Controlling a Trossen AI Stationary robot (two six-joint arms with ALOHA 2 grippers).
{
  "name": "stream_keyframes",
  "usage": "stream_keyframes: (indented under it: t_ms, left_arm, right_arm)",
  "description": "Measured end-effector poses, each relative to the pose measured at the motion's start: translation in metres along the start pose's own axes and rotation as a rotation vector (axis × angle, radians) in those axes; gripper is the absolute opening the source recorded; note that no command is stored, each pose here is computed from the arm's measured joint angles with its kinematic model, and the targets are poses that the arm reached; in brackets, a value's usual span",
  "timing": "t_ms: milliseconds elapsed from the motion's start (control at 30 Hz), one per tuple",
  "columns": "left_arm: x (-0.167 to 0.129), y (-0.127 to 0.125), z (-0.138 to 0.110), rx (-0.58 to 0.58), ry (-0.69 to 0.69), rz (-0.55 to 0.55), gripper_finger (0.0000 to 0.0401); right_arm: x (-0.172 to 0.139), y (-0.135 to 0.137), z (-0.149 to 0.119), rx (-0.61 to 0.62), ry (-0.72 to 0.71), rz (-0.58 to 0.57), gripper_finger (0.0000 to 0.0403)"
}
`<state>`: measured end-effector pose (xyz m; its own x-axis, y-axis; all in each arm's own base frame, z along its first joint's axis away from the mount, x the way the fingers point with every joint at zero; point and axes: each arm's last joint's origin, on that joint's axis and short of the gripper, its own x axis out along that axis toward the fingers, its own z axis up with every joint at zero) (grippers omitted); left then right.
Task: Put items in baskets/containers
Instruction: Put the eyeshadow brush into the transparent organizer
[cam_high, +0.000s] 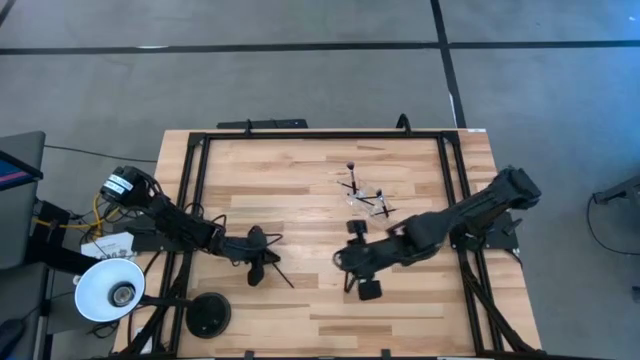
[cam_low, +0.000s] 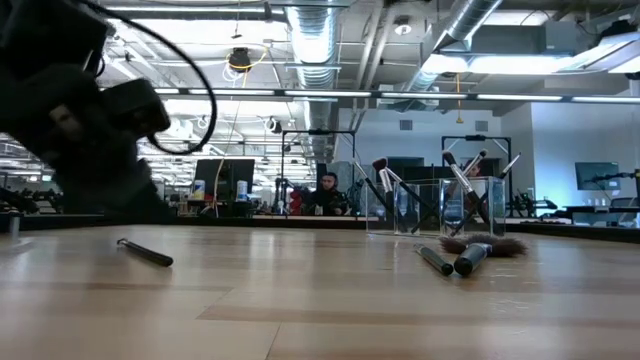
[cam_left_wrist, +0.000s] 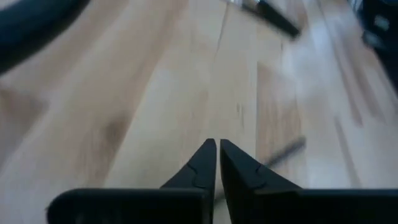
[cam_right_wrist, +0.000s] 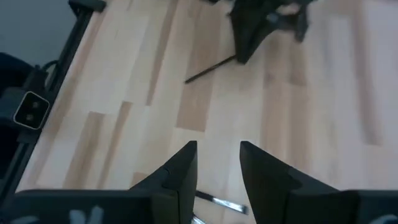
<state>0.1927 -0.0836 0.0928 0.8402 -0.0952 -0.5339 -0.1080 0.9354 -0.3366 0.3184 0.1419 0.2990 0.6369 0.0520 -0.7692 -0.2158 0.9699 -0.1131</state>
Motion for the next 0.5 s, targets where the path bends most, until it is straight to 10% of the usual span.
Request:
stream_keyframes:
  t_ms: [200,500]
  left_arm:
    - [0.006,-0.015,0.018,0.117,-0.074,-0.029,0.0054]
    - [0.005,-0.003,0.010,0.388,0.012,-0.060,0.0146]
  right_arm:
    - [-0.041,0.007,-0.010,-0.107,-0.130,-0.092,0.0113]
    - [0.034,0.023,-0.068,-0.049,-0.552,0.004,0.0113]
